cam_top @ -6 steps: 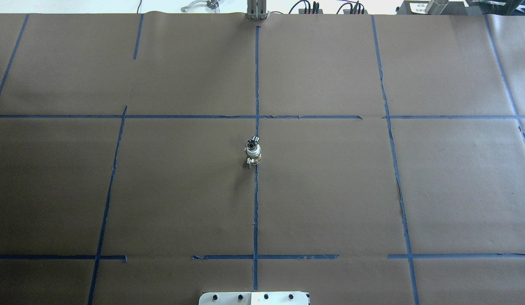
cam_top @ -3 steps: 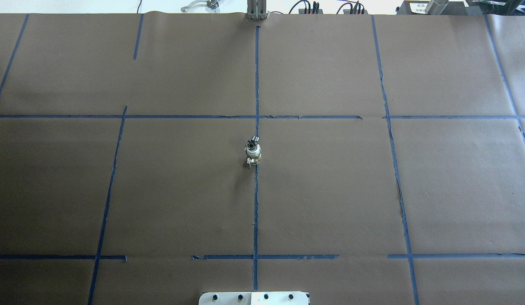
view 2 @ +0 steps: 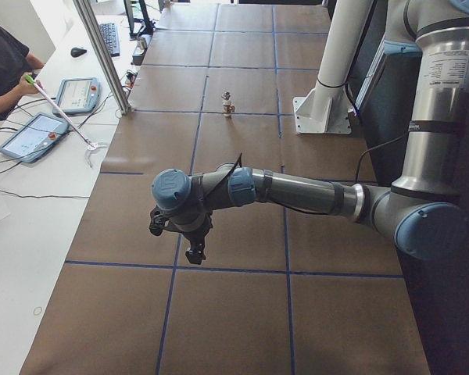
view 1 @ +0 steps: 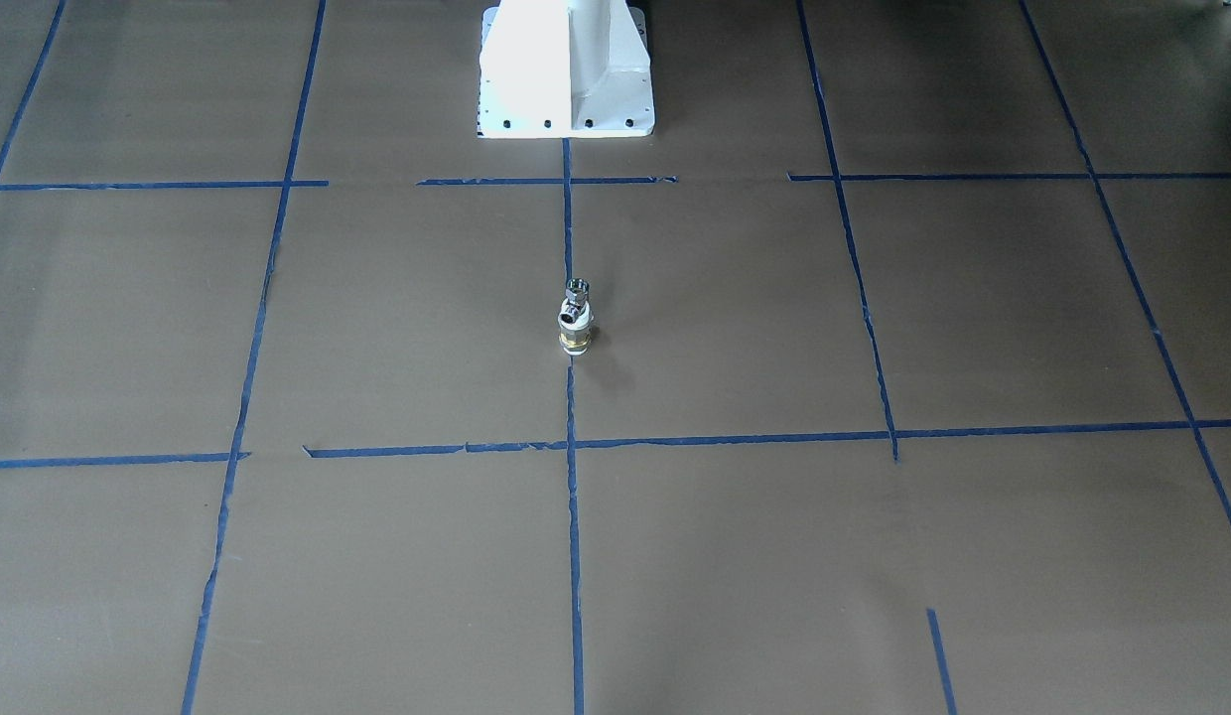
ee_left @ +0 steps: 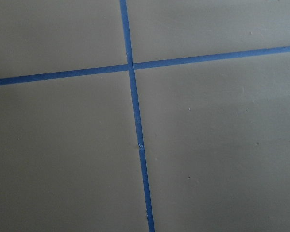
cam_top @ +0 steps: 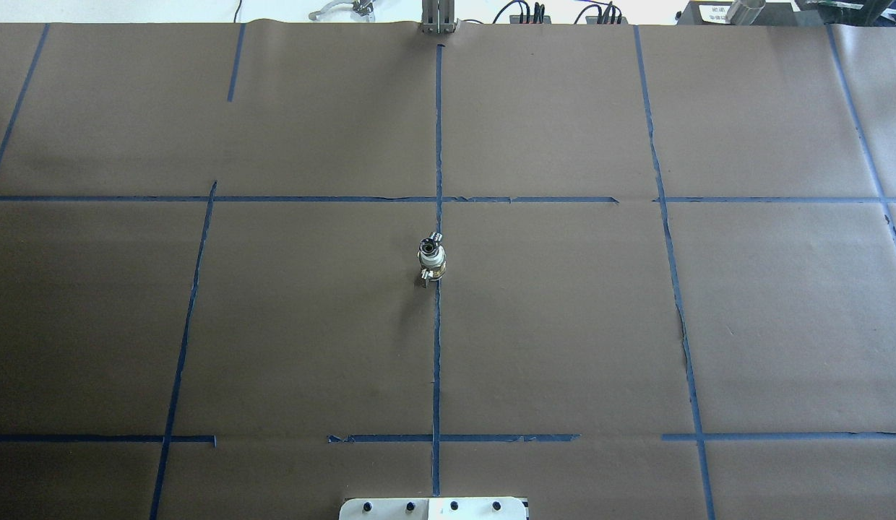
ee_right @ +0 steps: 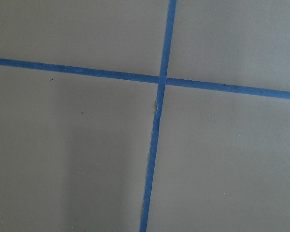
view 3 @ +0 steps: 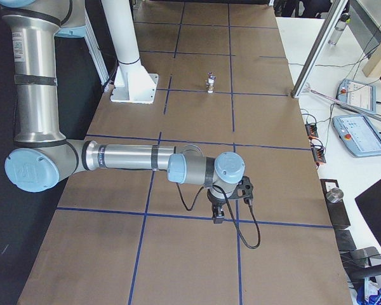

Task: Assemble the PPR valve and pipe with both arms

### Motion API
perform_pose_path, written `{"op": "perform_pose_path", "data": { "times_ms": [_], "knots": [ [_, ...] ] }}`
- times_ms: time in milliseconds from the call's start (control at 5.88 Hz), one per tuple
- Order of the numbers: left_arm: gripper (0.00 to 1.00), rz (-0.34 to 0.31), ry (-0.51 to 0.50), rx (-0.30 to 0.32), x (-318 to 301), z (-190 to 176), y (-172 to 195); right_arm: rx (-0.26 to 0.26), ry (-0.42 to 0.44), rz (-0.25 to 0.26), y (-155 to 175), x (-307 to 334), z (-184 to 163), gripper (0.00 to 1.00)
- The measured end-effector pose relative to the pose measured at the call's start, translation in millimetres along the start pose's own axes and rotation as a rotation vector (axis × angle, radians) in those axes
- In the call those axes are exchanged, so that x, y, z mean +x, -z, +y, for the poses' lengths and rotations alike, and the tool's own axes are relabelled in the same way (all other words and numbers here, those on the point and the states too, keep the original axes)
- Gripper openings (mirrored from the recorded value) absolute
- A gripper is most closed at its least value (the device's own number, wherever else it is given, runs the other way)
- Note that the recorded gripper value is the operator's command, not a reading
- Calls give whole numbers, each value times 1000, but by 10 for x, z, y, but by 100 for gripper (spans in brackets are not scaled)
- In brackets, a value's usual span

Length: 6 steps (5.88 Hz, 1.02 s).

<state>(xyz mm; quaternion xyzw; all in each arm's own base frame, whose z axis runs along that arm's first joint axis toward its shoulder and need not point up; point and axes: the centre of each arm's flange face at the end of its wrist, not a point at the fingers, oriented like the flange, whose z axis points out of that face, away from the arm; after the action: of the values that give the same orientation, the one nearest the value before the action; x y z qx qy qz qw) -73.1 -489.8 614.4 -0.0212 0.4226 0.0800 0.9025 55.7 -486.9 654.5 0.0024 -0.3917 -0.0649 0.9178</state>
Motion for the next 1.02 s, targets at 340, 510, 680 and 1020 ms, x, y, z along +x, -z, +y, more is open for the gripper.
{"op": "perform_pose_path", "data": {
  "times_ms": [340, 510, 680, 1020],
  "knots": [
    [100, -4, -4, 1, -31, 153, -75, 0, 9, 6, 6, -7, -30, 100],
    [100, -4, 0, 1, -42, 194, -98, 4, 13, 4, 22, -27, -31, 100],
    [100, -4, 2, 2, -43, 225, -101, 5, 14, 4, 30, -47, -33, 100],
    [100, -56, 40, 2, -45, 327, -72, 20, 25, 24, 65, -68, -78, 100]
  ]
}}
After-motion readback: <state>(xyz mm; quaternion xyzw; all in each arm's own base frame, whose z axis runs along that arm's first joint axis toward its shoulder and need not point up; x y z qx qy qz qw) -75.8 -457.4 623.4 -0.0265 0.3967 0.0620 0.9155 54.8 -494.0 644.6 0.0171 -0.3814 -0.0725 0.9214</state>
